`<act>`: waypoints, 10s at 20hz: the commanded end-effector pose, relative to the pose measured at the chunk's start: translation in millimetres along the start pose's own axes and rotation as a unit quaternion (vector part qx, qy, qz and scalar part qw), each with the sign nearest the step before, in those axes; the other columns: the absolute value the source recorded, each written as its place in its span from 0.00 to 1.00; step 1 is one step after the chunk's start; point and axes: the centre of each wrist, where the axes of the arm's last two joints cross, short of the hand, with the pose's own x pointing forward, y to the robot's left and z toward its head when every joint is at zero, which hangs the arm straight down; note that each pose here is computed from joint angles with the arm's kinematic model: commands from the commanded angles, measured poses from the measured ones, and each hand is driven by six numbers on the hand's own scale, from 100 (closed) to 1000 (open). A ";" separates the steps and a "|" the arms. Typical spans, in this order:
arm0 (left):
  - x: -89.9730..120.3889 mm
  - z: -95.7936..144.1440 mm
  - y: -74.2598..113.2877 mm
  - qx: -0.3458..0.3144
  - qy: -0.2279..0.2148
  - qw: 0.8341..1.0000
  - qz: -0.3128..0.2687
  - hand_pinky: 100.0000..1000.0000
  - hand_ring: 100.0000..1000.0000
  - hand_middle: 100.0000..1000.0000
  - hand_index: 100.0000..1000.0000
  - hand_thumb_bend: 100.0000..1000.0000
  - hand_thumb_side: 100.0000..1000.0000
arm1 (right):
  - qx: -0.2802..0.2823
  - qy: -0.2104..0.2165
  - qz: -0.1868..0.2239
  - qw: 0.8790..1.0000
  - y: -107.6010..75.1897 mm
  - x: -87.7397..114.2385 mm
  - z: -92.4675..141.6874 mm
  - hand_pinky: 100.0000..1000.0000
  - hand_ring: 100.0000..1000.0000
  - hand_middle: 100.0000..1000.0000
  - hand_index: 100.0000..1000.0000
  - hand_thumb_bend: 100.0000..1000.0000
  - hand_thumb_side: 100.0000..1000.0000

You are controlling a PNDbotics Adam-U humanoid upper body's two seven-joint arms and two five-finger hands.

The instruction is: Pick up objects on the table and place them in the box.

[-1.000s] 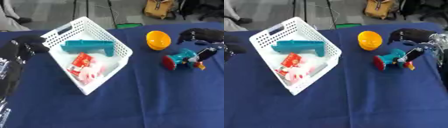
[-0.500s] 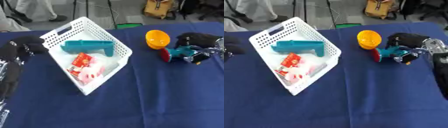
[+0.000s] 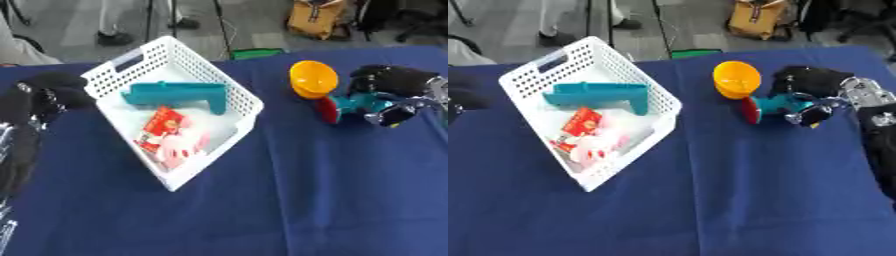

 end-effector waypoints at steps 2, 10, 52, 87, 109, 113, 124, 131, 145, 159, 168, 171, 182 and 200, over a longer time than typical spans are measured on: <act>7.7 -3.6 4.7 -0.008 -0.013 1.000 -0.010 0.74 0.66 0.70 0.80 0.14 0.92 | 0.012 -0.014 0.001 1.000 5.3 3.5 -3.4 0.99 0.97 0.76 0.82 0.51 0.48; 6.6 -0.2 5.8 -0.010 -0.004 1.000 -0.013 0.74 0.65 0.69 0.80 0.14 0.92 | 0.022 -0.023 -0.013 0.999 1.9 -5.6 6.8 0.95 0.95 0.76 0.82 0.47 0.44; 6.9 -0.9 5.6 -0.015 -0.005 1.000 -0.009 0.74 0.65 0.69 0.80 0.14 0.91 | 0.040 -0.029 -0.091 0.995 -25.4 -4.2 -14.8 0.92 0.92 0.74 0.82 0.46 0.41; 5.9 2.0 6.8 -0.011 0.004 1.000 -0.009 0.74 0.66 0.69 0.80 0.14 0.91 | 0.005 -0.017 -0.073 0.997 -33.8 -18.2 10.0 0.93 0.93 0.76 0.82 0.45 0.38; 6.6 0.0 5.9 -0.013 -0.003 1.000 -0.007 0.74 0.66 0.69 0.80 0.14 0.91 | 0.052 -0.023 -0.085 0.995 -8.0 3.3 -16.4 0.91 0.90 0.72 0.79 0.43 0.40; 7.0 -1.2 5.4 -0.015 -0.005 1.000 -0.006 0.74 0.66 0.69 0.80 0.14 0.91 | 0.053 -0.019 -0.094 0.994 -9.0 8.0 -25.8 0.90 0.90 0.71 0.78 0.37 0.38; 7.1 -1.6 5.2 -0.015 -0.005 1.000 -0.005 0.74 0.66 0.69 0.80 0.14 0.91 | 0.057 0.007 -0.083 0.995 -8.8 9.6 -28.3 0.89 0.88 0.64 0.74 0.10 0.17; 7.2 -1.7 5.2 -0.014 -0.006 1.000 -0.005 0.74 0.65 0.69 0.80 0.14 0.91 | 0.064 0.020 -0.064 0.996 -8.7 8.4 -26.5 0.81 0.79 0.45 0.61 0.10 0.02; 6.8 -0.6 5.7 -0.012 -0.002 1.000 -0.005 0.74 0.65 0.69 0.80 0.14 0.91 | -0.039 0.026 -0.016 0.999 -26.0 -1.2 -14.3 0.63 0.56 0.24 0.40 0.11 0.00; 6.5 0.3 6.3 -0.010 0.000 1.000 -0.005 0.74 0.65 0.68 0.80 0.14 0.90 | -0.115 0.005 0.021 0.993 -56.8 -10.0 2.1 0.77 0.73 0.59 0.66 0.33 0.00; 6.8 -0.1 6.3 -0.012 -0.002 1.000 -0.005 0.73 0.65 0.68 0.80 0.14 0.90 | 0.021 0.030 0.048 0.998 -47.3 -9.3 -5.7 0.94 0.87 0.78 0.80 0.38 0.16; 6.7 0.0 6.2 -0.012 -0.002 1.000 -0.005 0.73 0.65 0.68 0.80 0.14 0.90 | 0.044 0.037 0.052 0.997 -44.8 -8.0 -9.3 0.94 0.88 0.79 0.80 0.38 0.16; 6.8 -0.5 6.1 -0.012 -0.003 1.000 -0.005 0.73 0.65 0.68 0.80 0.14 0.90 | 0.073 0.044 0.073 0.994 -27.4 -3.5 -14.0 0.95 0.89 0.78 0.80 0.38 0.17; 7.9 -3.5 4.8 -0.015 -0.010 1.000 -0.004 0.73 0.65 0.68 0.80 0.14 0.91 | 0.069 0.012 0.086 0.994 -19.8 18.1 -41.6 0.94 0.87 0.76 0.79 0.38 0.17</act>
